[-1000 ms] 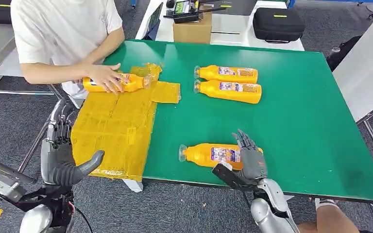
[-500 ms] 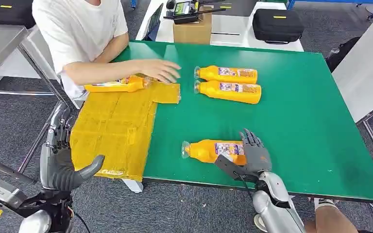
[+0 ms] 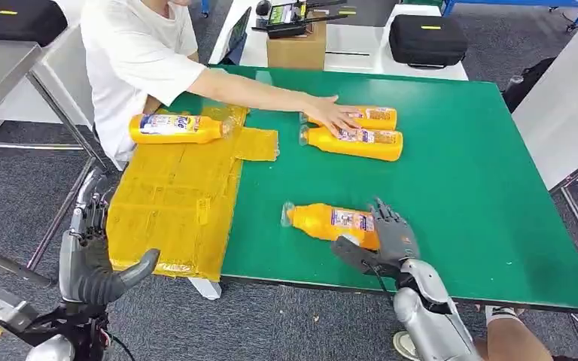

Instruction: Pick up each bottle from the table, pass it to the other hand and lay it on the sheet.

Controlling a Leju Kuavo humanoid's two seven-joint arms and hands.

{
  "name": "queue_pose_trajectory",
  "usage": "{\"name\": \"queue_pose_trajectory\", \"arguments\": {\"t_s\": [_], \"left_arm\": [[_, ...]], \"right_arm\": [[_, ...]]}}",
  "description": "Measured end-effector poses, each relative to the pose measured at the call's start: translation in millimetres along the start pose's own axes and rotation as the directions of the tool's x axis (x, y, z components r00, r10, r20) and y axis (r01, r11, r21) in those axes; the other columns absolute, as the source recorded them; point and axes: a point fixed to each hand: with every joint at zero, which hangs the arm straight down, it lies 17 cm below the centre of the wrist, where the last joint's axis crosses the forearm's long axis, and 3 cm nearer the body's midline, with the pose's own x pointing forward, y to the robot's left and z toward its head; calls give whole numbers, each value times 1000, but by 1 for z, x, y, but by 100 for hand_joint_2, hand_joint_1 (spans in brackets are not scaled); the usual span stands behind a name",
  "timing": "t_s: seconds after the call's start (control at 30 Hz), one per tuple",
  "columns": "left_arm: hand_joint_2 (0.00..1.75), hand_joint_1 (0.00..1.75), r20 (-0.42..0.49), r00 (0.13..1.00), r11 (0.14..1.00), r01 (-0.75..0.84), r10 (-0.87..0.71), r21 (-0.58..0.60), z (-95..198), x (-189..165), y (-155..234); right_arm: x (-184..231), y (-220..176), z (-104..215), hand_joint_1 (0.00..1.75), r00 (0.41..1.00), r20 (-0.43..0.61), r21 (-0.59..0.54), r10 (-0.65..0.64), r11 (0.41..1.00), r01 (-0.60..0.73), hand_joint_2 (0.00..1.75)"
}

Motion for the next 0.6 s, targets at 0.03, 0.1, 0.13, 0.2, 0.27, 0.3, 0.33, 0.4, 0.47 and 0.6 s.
{"name": "queue_pose_trajectory", "arguments": {"t_s": [0.03, 0.1, 0.13, 0.2, 0.27, 0.3, 0.33, 0.4, 0.47, 0.6], "left_arm": [[175, 0, -3, 1000, 1000, -2, 2, -1, 0, -1, 0], [175, 0, -9, 1000, 1000, -2, 2, 0, 1, -4, 0], [175, 0, -11, 1000, 1000, -3, 3, 0, 1, -5, 0], [175, 0, -10, 1000, 1000, 1, -1, 1, 1, -6, 0], [175, 0, -7, 1000, 1000, 29, -28, 1, 1, -8, -1], [175, 0, -4, 999, 999, 41, -41, -2, 2, -8, -3], [175, 0, -3, 999, 999, 47, -47, -6, 2, -8, -5], [175, 0, -4, 998, 998, 59, -59, -21, 4, -9, -13], [175, 0, -5, 998, 997, 66, -66, -40, 6, -10, -21], [175, 0, -8, 998, 994, 61, -62, -90, 12, -13, -42]], "right_arm": [[2, 2, 1, 175, 999, 16, 9, -31, 999, 31, 175], [3, 3, 4, 175, 995, 41, 18, -89, 996, 88, 175], [4, 4, 5, 175, 993, 48, 20, -107, 994, 106, 175], [8, 3, 7, 175, 985, 67, 17, -157, 988, 156, 175], [13, 0, 10, 175, 971, 86, 4, -221, 975, 222, 175], [16, 0, 13, 175, 963, 90, -3, -253, 967, 255, 175], [18, -1, 14, 175, 956, 94, -9, -278, 960, 280, 175], [25, -2, 18, 175, 940, 103, -15, -326, 944, 329, 175], [33, -5, 21, 175, 920, 122, -25, -372, 926, 378, 175], [48, -12, 30, 175, 869, 171, -37, -464, 879, 476, 175]]}}
